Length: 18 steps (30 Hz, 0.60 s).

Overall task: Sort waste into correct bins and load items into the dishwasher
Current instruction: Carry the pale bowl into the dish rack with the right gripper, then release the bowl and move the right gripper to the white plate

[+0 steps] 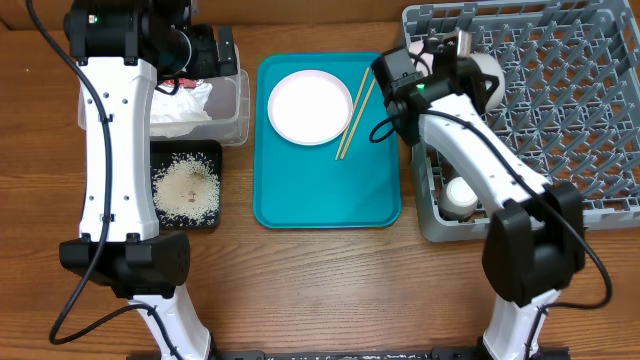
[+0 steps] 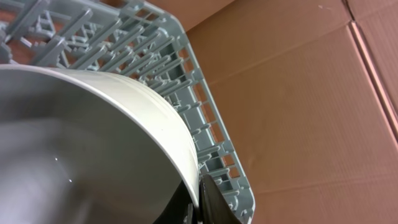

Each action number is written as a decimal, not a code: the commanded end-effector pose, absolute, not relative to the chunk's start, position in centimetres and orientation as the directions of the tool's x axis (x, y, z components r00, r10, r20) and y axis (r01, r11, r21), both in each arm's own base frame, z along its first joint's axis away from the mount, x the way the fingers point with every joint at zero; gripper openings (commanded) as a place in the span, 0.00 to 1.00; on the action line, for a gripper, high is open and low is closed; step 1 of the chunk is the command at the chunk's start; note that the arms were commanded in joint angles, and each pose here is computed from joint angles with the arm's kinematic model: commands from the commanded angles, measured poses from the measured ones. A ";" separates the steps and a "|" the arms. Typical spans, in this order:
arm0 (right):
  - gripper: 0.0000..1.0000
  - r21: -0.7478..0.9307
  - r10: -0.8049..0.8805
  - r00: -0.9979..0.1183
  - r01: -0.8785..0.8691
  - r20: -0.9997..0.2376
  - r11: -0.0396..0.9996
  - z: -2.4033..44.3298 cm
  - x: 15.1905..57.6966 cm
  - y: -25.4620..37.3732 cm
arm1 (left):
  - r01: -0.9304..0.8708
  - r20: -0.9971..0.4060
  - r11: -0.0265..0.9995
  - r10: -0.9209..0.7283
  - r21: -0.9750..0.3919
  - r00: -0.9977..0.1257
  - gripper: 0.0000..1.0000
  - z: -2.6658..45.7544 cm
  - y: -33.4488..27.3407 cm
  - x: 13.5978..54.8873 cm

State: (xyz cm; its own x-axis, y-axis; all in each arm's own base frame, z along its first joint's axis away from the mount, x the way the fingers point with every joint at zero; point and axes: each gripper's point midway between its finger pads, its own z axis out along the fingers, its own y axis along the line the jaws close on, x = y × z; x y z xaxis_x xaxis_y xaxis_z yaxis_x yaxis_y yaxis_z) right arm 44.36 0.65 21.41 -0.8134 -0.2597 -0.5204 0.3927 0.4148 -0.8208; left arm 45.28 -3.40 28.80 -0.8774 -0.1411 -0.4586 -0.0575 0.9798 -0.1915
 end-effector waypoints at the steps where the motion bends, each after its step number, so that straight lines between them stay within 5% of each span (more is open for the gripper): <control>1: 0.04 -0.835 -0.278 -0.810 0.404 -0.517 0.373 21.1 44.7 0.8 | -0.067 -0.455 0.979 -0.149 -0.192 -0.878 1.00 28.6 -3.6 45.5; 18: 0.04 -0.826 -0.249 -0.833 0.359 -0.493 0.435 17.6 44.5 1.0 | -0.066 -0.455 0.979 -0.149 -0.193 -0.878 1.00 28.6 -3.6 45.5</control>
